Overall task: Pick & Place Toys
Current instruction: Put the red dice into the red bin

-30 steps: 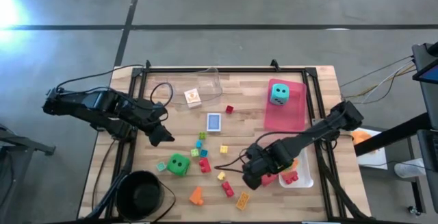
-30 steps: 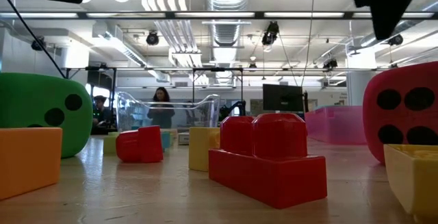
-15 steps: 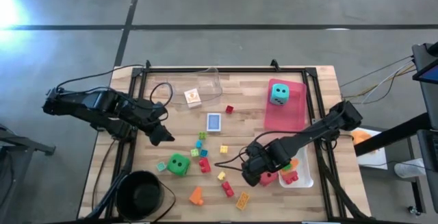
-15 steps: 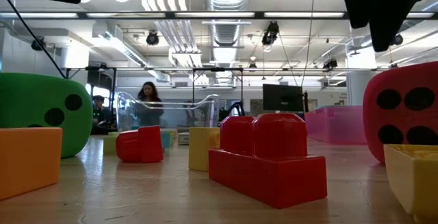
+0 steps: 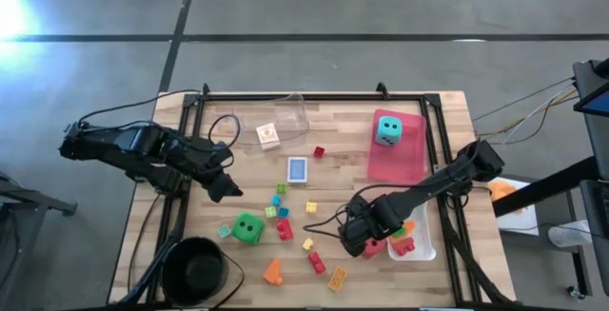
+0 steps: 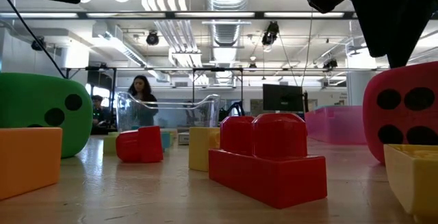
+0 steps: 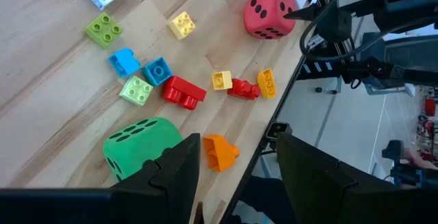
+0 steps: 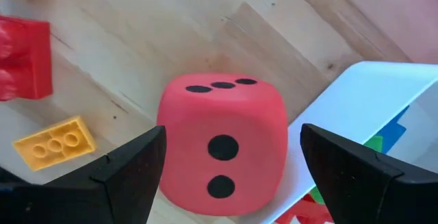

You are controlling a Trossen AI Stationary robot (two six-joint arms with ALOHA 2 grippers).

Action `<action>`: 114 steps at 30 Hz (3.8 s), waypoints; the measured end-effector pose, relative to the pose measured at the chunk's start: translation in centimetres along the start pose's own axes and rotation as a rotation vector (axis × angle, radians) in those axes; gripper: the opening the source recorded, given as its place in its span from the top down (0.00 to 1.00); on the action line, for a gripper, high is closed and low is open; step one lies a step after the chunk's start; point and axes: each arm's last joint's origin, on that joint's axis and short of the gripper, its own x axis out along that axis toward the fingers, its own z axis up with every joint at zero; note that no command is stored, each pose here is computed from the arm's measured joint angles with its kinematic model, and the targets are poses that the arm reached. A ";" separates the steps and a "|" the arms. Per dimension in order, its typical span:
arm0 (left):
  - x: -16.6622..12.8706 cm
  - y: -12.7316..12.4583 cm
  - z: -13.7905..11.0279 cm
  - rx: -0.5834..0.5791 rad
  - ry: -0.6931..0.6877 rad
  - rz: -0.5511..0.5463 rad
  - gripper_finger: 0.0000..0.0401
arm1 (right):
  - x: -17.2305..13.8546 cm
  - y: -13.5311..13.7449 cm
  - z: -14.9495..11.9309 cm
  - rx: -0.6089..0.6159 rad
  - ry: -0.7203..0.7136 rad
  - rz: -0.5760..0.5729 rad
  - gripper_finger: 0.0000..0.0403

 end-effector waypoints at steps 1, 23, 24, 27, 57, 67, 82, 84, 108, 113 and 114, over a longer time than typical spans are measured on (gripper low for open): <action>0.0 0.0 0.0 -0.001 0.000 0.000 0.51 | 0.1 0.0 -0.1 -0.001 0.008 0.000 0.18; 0.0 0.0 0.0 -0.016 0.007 -0.003 0.51 | 1.7 0.2 -1.2 0.004 0.028 0.042 0.18; 0.0 0.0 0.0 -0.016 0.007 -0.003 0.51 | 1.7 0.2 -1.2 0.002 0.027 0.043 0.18; 0.0 0.0 0.0 -0.016 0.007 -0.003 0.51 | 1.8 0.2 -1.2 0.012 0.022 0.045 0.18; 0.0 0.0 0.0 0.023 0.009 -0.005 0.51 | 1.6 2.2 -0.2 0.079 0.002 0.262 0.18; 0.0 0.0 -0.1 0.023 0.020 -0.011 0.51 | 1.7 1.8 1.8 0.124 -0.089 0.243 0.18; 0.0 0.0 -0.1 0.023 0.023 -0.013 0.51 | 1.1 1.6 0.9 0.071 0.018 0.257 0.18; 0.0 0.0 -0.1 0.025 0.023 -0.013 0.51 | 0.6 1.4 0.9 0.042 0.012 0.270 0.18; 0.0 0.0 -0.1 0.030 0.023 -0.014 0.51 | 3.4 -1.1 0.5 -0.262 0.173 0.353 0.18; 0.0 0.0 -0.1 0.021 0.024 -0.013 0.51 | 4.9 -1.4 0.9 -0.265 0.182 0.431 0.18; 0.0 0.0 -0.1 0.019 0.024 -0.013 0.51 | 5.1 -1.4 1.0 -0.268 0.181 0.448 0.18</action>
